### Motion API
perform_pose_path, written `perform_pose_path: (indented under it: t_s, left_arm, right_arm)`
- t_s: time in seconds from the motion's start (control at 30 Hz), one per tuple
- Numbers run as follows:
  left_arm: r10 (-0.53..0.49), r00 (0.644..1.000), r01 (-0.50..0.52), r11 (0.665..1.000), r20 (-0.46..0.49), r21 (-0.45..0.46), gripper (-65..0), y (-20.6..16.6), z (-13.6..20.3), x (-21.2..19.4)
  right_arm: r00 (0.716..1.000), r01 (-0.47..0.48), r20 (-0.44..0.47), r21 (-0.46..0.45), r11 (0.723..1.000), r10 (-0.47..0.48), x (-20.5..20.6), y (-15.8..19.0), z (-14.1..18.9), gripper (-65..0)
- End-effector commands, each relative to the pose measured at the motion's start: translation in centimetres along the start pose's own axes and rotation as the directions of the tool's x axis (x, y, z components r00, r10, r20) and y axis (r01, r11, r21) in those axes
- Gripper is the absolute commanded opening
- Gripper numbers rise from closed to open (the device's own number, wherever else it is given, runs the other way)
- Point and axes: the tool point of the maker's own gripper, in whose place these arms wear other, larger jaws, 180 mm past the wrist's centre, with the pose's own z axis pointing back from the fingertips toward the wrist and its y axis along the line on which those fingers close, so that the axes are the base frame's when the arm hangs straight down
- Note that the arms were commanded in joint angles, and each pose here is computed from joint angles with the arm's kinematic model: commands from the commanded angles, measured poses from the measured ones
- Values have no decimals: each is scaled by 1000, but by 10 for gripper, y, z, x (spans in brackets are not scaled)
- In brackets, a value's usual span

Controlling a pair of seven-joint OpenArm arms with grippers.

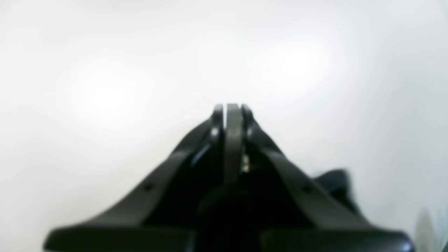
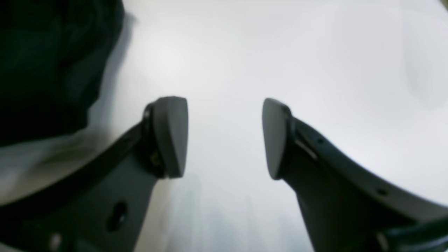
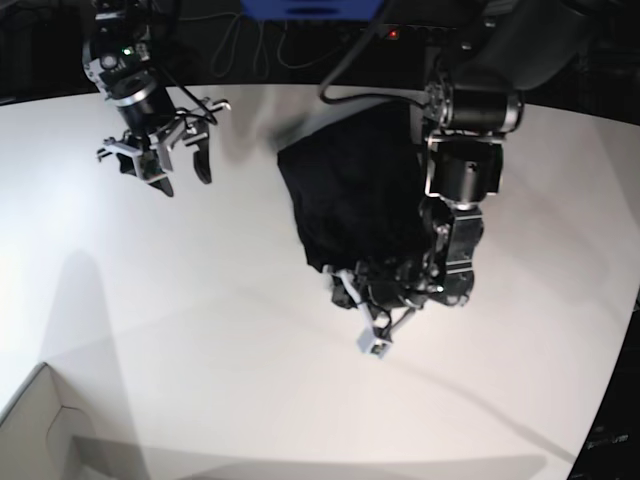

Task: Layout the t-shirt on the table in an organized manner, then fold the t-shirt properly
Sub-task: 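Release the bundle and withdraw the left gripper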

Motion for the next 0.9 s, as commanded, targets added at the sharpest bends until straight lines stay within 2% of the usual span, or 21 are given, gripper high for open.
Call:
perform_pose_path:
  t_s: [0.0,0.07,0.23,0.33,0.43,0.57,0.67,0.77,0.87]
  left_arm:
    - [-34,995,33,999,92,17,-634,8,11,47]
    - [-51,993,48,998,105,29,-634,12,15,60]
    - [-82,992,63,980,97,188,-634,80,71,68]
    - [-43,997,23,960,65,279,-634,118,107,44]
    - [9,1000,-15,938,19,347,-634,138,134,5]
    - [67,997,-47,911,-33,409,-634,140,162,-52]
    - [96,995,-74,902,-29,426,-634,127,170,-81]
    - [126,991,-100,897,-32,431,-634,114,172,-102]
    - [138,989,-108,914,-50,392,-634,98,157,-114]
  right_arm:
    - [999,3,35,-3,1000,-3,8,-2,3,-343]
    - [999,3,33,-6,1000,-3,7,-3,3,-343]
    - [999,8,37,0,1000,-8,8,-1,1,-345]
    - [998,31,46,16,999,-32,10,7,-7,-352]
    - [997,62,34,25,998,-63,4,13,-20,-406]
    - [994,110,23,29,993,-111,-1,18,-37,-544]
    - [991,130,31,32,991,-131,2,21,-47,-650]
    - [989,140,32,76,987,-143,6,40,-51,-650]
    - [991,129,24,164,978,-135,8,75,-55,-650]
